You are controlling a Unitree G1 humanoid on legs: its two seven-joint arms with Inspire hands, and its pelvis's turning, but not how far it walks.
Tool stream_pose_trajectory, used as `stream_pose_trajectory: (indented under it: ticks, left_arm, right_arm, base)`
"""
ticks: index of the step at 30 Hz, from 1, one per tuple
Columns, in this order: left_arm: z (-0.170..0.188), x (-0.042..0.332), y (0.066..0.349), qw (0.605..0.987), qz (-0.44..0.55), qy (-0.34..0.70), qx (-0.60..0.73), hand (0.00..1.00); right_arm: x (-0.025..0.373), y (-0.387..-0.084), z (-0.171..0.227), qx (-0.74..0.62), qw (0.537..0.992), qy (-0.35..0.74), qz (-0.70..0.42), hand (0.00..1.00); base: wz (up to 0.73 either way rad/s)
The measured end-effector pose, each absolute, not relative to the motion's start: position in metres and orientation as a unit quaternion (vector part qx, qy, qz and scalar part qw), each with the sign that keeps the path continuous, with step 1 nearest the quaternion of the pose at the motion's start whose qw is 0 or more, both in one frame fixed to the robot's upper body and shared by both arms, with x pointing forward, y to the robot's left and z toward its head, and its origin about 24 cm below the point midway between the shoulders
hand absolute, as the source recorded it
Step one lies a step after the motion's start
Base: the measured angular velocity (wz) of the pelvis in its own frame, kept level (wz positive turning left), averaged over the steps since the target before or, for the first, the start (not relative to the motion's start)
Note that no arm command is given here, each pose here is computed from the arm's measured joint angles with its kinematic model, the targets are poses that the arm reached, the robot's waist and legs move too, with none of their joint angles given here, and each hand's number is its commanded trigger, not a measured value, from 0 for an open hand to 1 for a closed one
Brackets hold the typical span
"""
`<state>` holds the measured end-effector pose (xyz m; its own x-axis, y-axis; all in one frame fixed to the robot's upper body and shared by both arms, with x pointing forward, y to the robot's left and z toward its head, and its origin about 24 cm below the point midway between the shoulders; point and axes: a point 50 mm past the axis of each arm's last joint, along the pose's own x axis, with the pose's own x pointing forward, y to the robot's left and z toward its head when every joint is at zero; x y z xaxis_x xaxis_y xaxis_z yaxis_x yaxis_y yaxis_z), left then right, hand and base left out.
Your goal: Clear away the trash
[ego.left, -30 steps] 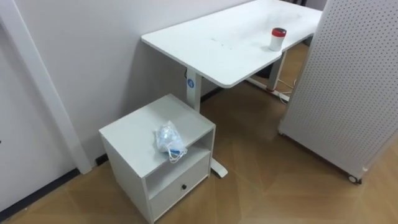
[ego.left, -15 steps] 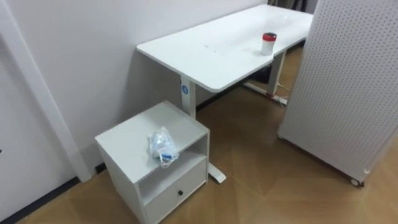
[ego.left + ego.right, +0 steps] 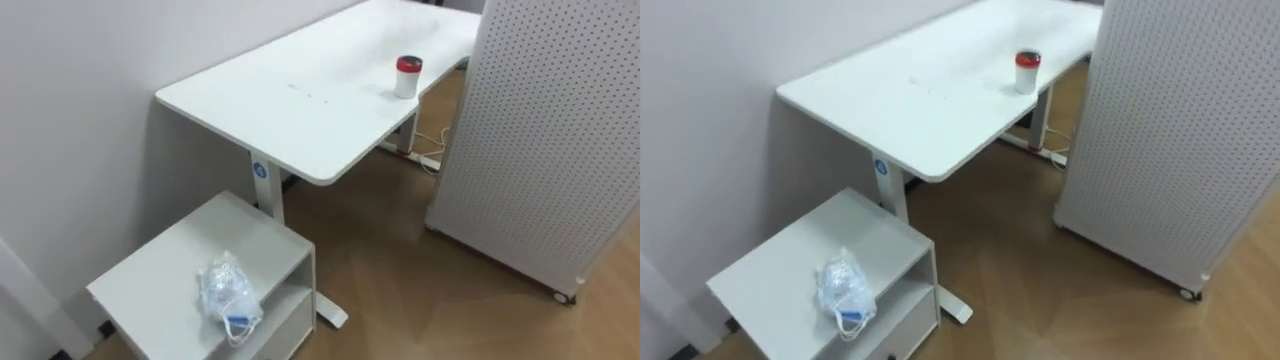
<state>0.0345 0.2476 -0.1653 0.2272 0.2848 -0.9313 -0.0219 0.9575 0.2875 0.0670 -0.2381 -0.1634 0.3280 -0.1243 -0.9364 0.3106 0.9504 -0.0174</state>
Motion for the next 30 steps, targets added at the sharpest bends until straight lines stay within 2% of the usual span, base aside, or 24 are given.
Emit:
stream_pose_trajectory:
  ticks: [4,10,15,18,22,25,30]
  left_arm:
    - [-0.159,0.067,0.251,0.807,0.117,0.565,0.129,0.00]
    - [-0.158,0.069,0.248,0.819,0.125,0.549,0.111,0.00]
    - [-0.161,0.053,0.243,0.813,0.122,0.559,0.112,0.00]
    - [-0.158,0.063,0.243,0.828,0.135,0.529,0.126,0.00]
    - [-0.155,0.071,0.247,0.830,0.136,0.518,0.157,0.00]
    - [-0.146,0.109,0.248,0.852,0.147,0.474,0.167,0.00]
    - [-0.105,0.206,0.246,0.905,0.153,0.343,0.200,0.00]
  right_arm:
    - [0.082,-0.238,-0.159,0.086,0.830,0.537,-0.124,1.00]
    - [0.078,-0.238,-0.159,0.103,0.832,0.527,-0.137,1.00]
    - [0.066,-0.239,-0.161,0.094,0.830,0.530,-0.145,1.00]
    - [0.061,-0.241,-0.162,0.093,0.825,0.538,-0.146,1.00]
    - [0.071,-0.239,-0.161,0.070,0.835,0.535,-0.113,1.00]
    - [0.086,-0.239,-0.159,0.060,0.841,0.528,-0.105,1.00]
    - [0.140,-0.238,-0.146,0.007,0.867,0.496,-0.057,1.00]
  base:
    - [0.04]
    - [0.26]
    - [0.41]
    - [0.47]
    - [-0.14]
    - [-0.02]
    - [-0.11]
